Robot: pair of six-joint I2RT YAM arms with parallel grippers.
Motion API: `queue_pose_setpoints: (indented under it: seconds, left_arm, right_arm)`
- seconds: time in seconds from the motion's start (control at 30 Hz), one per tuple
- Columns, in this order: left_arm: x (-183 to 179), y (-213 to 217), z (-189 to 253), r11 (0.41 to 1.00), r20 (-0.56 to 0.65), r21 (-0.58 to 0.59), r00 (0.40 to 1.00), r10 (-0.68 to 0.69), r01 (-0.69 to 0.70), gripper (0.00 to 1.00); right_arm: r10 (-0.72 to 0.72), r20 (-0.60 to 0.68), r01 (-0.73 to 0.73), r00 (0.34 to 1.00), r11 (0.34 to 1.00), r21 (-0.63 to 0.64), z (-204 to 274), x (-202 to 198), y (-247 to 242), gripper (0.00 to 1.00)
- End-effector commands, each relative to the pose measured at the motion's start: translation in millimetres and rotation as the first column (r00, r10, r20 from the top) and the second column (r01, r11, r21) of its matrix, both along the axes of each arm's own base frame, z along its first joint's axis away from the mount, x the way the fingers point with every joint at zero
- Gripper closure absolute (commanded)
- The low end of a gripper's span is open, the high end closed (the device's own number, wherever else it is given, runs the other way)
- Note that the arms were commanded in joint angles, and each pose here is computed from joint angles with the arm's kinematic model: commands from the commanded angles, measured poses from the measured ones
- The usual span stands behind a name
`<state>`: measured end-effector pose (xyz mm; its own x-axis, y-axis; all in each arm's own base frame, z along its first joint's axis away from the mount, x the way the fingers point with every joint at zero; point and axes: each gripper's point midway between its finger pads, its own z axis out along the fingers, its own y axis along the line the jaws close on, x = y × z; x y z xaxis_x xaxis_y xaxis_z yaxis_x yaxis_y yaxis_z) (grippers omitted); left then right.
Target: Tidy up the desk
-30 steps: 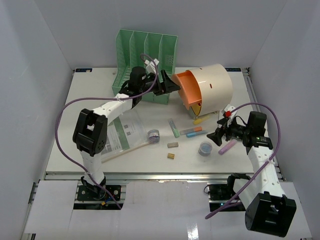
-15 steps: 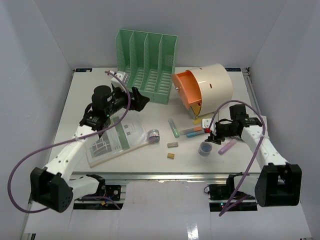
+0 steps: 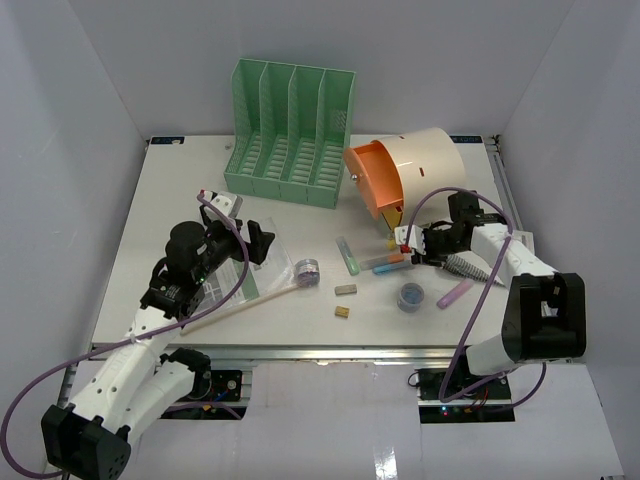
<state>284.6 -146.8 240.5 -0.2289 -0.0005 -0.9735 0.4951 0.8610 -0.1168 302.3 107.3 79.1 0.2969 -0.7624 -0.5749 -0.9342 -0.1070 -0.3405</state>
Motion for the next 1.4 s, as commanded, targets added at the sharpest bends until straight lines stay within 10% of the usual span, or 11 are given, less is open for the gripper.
queue_pose_setpoints:
  seconds: [0.0,0.57,0.8,1.37]
  left_arm:
    - [-1,4,4,1.000,0.021,0.018,1.000,0.011,-0.011,0.02]
    - [-1,-2,-3,1.000,-0.006,0.020,1.000,-0.018,0.018,0.02]
    - [-11,-18,4,0.992,0.016,-0.012,0.992,-0.125,0.125,0.02]
    - [-15,-69,-3,0.915,-0.145,-0.304,0.937,-0.318,0.264,0.02]
  right_arm:
    - [0.023,0.020,-0.023,1.000,0.999,-0.036,-12,7,1,0.54]
    - [0.024,-0.056,-0.032,0.998,0.989,-0.143,-70,-1,5,0.58]
    - [0.038,-0.102,-0.056,0.994,0.983,-0.175,-84,-19,1,0.89]
    - [0.157,0.126,-0.175,0.980,0.973,0.148,86,-57,54,0.92]
